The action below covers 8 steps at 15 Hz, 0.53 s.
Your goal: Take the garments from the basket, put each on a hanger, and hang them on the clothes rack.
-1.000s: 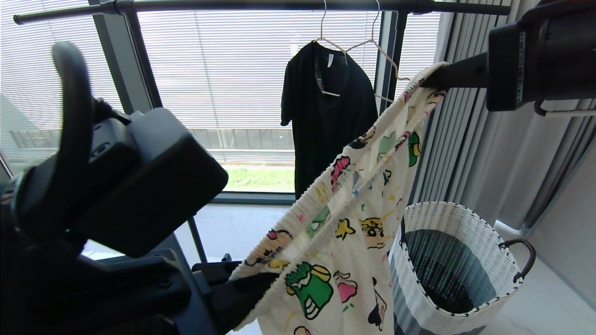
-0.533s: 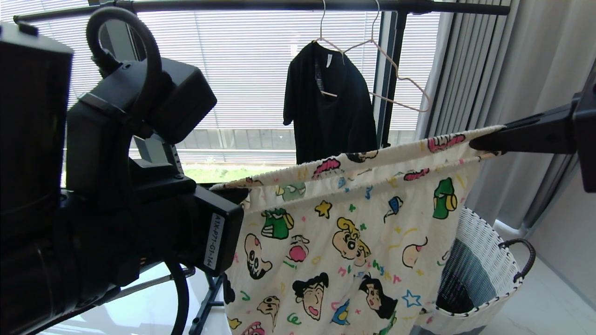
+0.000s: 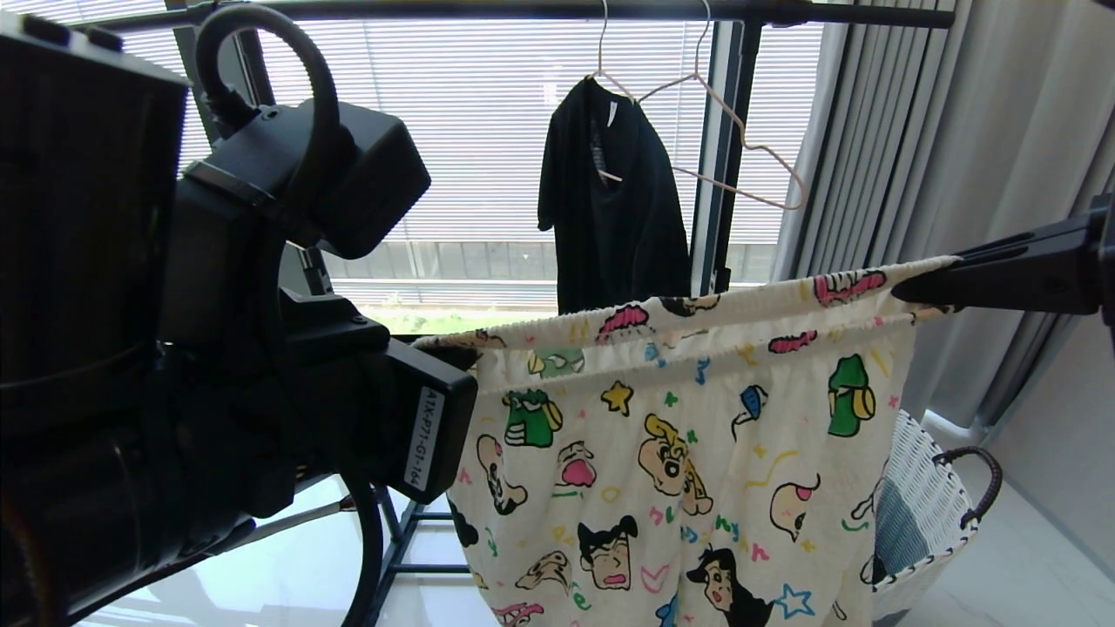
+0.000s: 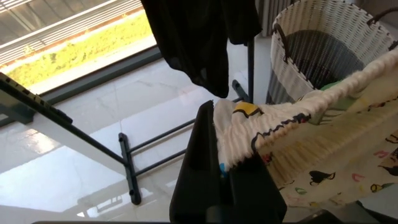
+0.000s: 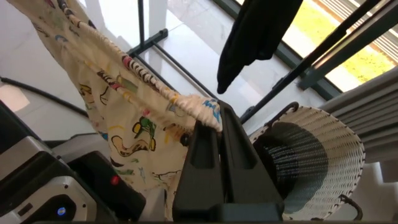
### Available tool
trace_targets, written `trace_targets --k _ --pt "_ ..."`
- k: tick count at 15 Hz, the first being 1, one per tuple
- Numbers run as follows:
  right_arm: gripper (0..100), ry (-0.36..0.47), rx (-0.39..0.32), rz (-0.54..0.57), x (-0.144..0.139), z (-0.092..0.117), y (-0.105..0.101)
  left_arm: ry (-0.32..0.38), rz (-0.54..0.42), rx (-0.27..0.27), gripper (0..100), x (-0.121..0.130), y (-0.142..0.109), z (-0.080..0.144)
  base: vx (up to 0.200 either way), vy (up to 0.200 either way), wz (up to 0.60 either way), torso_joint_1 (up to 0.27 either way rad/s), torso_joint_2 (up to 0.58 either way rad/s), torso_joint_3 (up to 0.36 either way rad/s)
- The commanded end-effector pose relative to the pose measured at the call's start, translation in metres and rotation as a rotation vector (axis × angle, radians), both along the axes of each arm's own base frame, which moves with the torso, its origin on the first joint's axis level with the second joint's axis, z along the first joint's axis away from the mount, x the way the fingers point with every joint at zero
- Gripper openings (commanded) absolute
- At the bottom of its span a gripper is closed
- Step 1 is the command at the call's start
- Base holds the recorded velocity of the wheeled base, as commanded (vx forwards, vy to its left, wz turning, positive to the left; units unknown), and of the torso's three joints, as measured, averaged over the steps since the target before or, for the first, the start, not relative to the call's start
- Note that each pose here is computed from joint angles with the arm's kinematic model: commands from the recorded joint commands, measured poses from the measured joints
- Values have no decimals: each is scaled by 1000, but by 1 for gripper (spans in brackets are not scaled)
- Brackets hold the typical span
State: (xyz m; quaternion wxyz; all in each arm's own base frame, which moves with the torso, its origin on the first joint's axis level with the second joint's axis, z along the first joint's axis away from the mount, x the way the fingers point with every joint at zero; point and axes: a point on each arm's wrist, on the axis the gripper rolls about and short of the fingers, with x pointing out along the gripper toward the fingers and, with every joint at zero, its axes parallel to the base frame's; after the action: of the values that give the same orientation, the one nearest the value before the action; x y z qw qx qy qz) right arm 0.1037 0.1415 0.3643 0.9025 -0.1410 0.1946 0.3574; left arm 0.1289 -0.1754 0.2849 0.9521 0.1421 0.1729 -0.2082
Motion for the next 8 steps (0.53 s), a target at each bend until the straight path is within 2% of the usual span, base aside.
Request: trace_targets --k 1,5,6,8 --pt "0 -2 2 0 -1 1 -2 2 1 5 0 0 0 -1 0 0 0 0 0 0" --pt "0 11 -9 -3 -3 -5 -5 1 2 4 0 1 -1 -1 0 0 0 0 0 0" --pt "100 17 -17 0 -6 -8 -8 1 2 4 0 1 -1 -1 0 0 0 0 0 0" --pt "100 18 -19 -3 -8 -11 -12 2 2 8 0 1 -1 -2 0 0 0 0 0 0"
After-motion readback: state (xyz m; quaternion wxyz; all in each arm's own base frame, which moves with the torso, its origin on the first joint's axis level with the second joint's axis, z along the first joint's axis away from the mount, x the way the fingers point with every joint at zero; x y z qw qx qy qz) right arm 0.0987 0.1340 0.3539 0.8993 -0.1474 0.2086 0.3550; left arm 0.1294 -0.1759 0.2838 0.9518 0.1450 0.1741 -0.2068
